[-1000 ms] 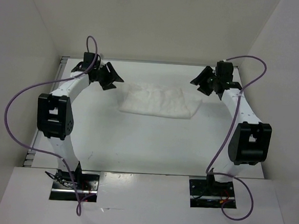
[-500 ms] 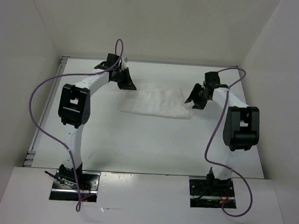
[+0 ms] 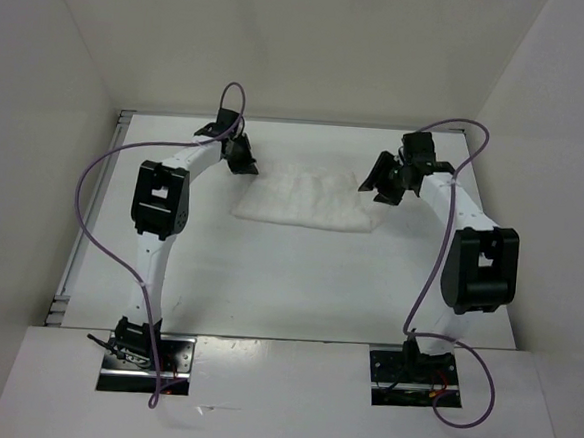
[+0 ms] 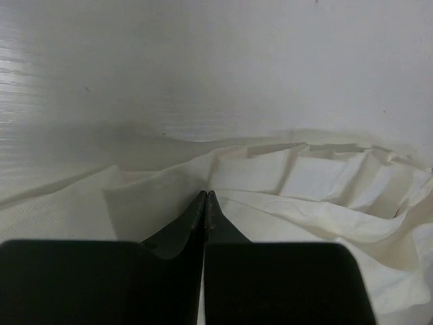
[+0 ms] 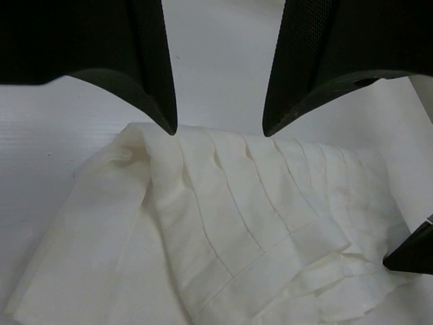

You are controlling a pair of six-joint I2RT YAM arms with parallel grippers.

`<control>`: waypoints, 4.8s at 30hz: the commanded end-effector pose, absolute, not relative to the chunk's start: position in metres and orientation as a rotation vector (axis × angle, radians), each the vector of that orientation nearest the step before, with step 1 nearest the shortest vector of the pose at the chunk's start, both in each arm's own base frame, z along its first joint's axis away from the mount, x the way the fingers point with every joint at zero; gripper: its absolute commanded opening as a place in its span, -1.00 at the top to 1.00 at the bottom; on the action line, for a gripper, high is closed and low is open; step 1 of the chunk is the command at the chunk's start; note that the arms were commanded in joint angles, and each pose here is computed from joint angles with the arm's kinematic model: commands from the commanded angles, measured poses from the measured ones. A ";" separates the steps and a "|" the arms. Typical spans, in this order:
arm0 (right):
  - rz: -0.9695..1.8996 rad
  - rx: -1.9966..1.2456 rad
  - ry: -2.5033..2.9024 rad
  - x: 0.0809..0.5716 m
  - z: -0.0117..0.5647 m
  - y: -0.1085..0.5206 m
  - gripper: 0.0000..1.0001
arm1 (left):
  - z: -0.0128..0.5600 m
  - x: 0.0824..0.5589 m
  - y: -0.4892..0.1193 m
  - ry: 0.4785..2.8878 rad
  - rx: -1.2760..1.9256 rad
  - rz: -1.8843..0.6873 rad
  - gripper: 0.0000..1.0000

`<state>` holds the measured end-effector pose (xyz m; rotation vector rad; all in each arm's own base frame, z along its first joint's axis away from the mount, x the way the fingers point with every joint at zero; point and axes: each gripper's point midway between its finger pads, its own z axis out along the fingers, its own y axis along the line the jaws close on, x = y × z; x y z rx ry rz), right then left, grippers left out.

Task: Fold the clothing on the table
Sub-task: Fold the skirt

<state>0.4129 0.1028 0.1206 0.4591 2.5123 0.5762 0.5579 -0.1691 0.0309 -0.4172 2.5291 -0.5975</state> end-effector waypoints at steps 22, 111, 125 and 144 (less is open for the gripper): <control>0.448 0.493 2.651 0.429 0.041 0.079 -0.71 | 0.045 0.525 -0.156 2.529 -0.431 -0.596 1.00; 1.067 0.131 2.501 0.328 0.187 0.173 1.00 | 0.079 0.407 -0.158 2.714 -0.286 -0.367 0.66; 1.051 0.091 2.509 0.335 0.191 0.173 1.00 | 0.003 0.377 -0.146 2.878 -0.392 -0.333 0.92; 1.210 -0.244 2.559 0.348 0.185 0.291 0.99 | 0.001 0.349 -0.247 2.940 -0.134 -0.653 0.92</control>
